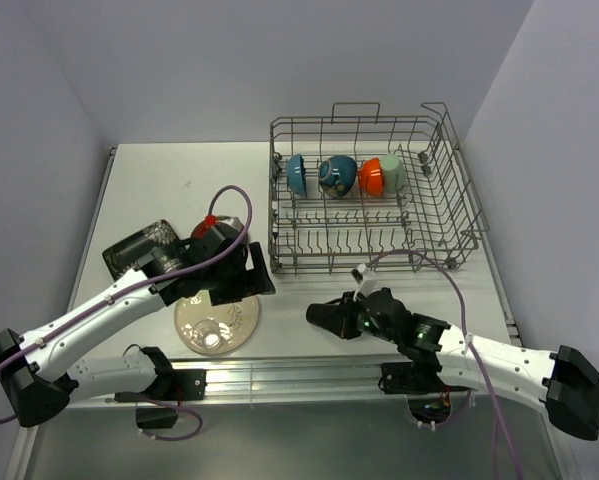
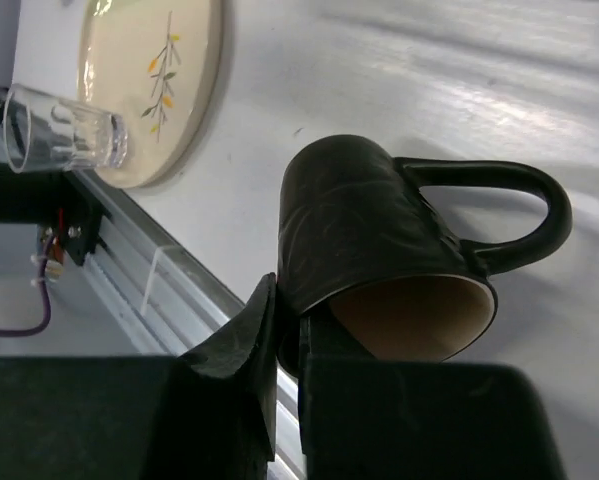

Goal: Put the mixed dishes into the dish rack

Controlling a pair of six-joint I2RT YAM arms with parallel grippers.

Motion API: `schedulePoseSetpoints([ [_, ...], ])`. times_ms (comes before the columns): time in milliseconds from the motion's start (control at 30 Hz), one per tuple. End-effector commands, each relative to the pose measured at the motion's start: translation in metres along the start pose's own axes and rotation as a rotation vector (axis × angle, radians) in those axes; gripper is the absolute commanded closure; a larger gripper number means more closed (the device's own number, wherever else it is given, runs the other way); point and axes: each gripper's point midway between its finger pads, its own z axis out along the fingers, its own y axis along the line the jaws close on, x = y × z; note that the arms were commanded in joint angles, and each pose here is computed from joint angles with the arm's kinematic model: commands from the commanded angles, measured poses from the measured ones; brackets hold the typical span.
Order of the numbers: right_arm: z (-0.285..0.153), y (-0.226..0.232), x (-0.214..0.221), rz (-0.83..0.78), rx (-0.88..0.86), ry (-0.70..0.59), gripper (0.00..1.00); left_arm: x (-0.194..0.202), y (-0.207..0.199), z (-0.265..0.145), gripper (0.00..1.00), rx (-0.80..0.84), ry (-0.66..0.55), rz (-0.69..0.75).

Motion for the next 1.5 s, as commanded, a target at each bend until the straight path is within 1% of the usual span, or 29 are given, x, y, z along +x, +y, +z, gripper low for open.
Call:
schedulePoseSetpoints([
  [0, -0.001, 0.024, -0.017, -0.019, -0.032, -0.061, 1.00, -0.010, -0.018, -0.027, 0.10, 0.076, -0.037, 0.027],
  [100, -0.012, 0.045, -0.017, -0.036, -0.059, -0.063, 1.00, -0.017, -0.029, -0.043, 0.10, 0.113, -0.055, 0.028],
  [133, -0.019, 0.053, -0.024, -0.035, -0.073, -0.091, 1.00, -0.018, -0.034, -0.048, 0.10, 0.134, -0.057, 0.037],
  [167, -0.028, 0.066, -0.022, -0.050, -0.097, -0.073, 1.00, -0.024, -0.046, -0.059, 0.09, 0.177, -0.075, 0.044],
  [200, -0.035, 0.075, -0.027, -0.045, -0.113, -0.081, 1.00, -0.028, -0.052, -0.064, 0.08, 0.202, -0.086, 0.052],
  [233, -0.045, 0.085, -0.032, -0.041, -0.139, -0.094, 1.00, -0.026, -0.063, -0.069, 0.07, 0.249, -0.065, 0.081],
  [300, -0.068, 0.105, -0.049, -0.036, -0.170, -0.113, 1.00, -0.034, -0.089, -0.085, 0.03, 0.358, -0.083, 0.120],
  [333, -0.075, 0.109, -0.055, -0.035, -0.170, -0.121, 1.00, -0.029, -0.101, -0.091, 0.02, 0.419, -0.051, 0.142],
  [400, -0.100, 0.126, -0.080, -0.034, -0.188, -0.164, 1.00, -0.035, -0.124, -0.104, 0.01, 0.528, -0.071, 0.175],
  [433, -0.109, 0.132, -0.089, -0.036, -0.197, -0.180, 1.00, -0.036, -0.130, -0.108, 0.01, 0.557, -0.073, 0.184],
  [467, -0.126, 0.145, -0.106, -0.032, -0.215, -0.210, 1.00, -0.036, -0.136, -0.114, 0.01, 0.590, -0.075, 0.193],
  [533, -0.138, 0.156, -0.120, -0.055, -0.221, -0.223, 1.00, -0.042, -0.148, -0.123, 0.01, 0.659, -0.109, 0.206],
  [567, -0.154, 0.173, -0.131, -0.063, -0.266, -0.229, 1.00, -0.037, -0.152, -0.125, 0.01, 0.699, -0.087, 0.217],
  [600, -0.153, 0.178, -0.134, -0.085, -0.263, -0.222, 1.00, -0.041, -0.162, -0.134, 0.01, 0.769, -0.108, 0.221],
  [633, -0.165, 0.190, -0.144, -0.087, -0.294, -0.237, 1.00, -0.037, -0.164, -0.131, 0.01, 0.794, -0.090, 0.222],
  [667, -0.167, 0.196, -0.146, -0.095, -0.308, -0.233, 1.00, -0.036, -0.167, -0.133, 0.01, 0.833, -0.080, 0.226],
  [700, -0.168, 0.201, -0.147, -0.108, -0.323, -0.225, 1.00, -0.030, -0.171, -0.139, 0.01, 0.882, -0.042, 0.226],
  [800, -0.176, 0.216, -0.153, -0.129, -0.370, -0.226, 1.00, -0.027, -0.181, -0.147, 0.01, 0.988, -0.029, 0.237],
  [867, -0.182, 0.222, -0.157, -0.136, -0.390, -0.231, 1.00, -0.027, -0.184, -0.148, 0.01, 1.014, -0.031, 0.239],
  [933, -0.184, 0.226, -0.159, -0.146, -0.400, -0.228, 1.00, -0.022, -0.187, -0.150, 0.01, 1.051, 0.003, 0.248],
  [967, -0.183, 0.226, -0.159, -0.154, -0.400, -0.227, 1.00, -0.023, -0.192, -0.156, 0.01, 1.090, -0.008, 0.261],
  [1167, -0.184, 0.229, -0.167, -0.177, -0.402, -0.245, 1.00, -0.014, -0.204, -0.177, 0.02, 1.229, 0.044, 0.296],
  [1300, -0.189, 0.234, -0.173, -0.183, -0.424, -0.251, 1.00, -0.012, -0.203, -0.172, 0.03, 1.219, 0.069, 0.297],
  [1467, -0.198, 0.244, -0.176, -0.183, -0.468, -0.246, 1.00, -0.015, -0.201, -0.168, 0.03, 1.187, 0.046, 0.291],
])
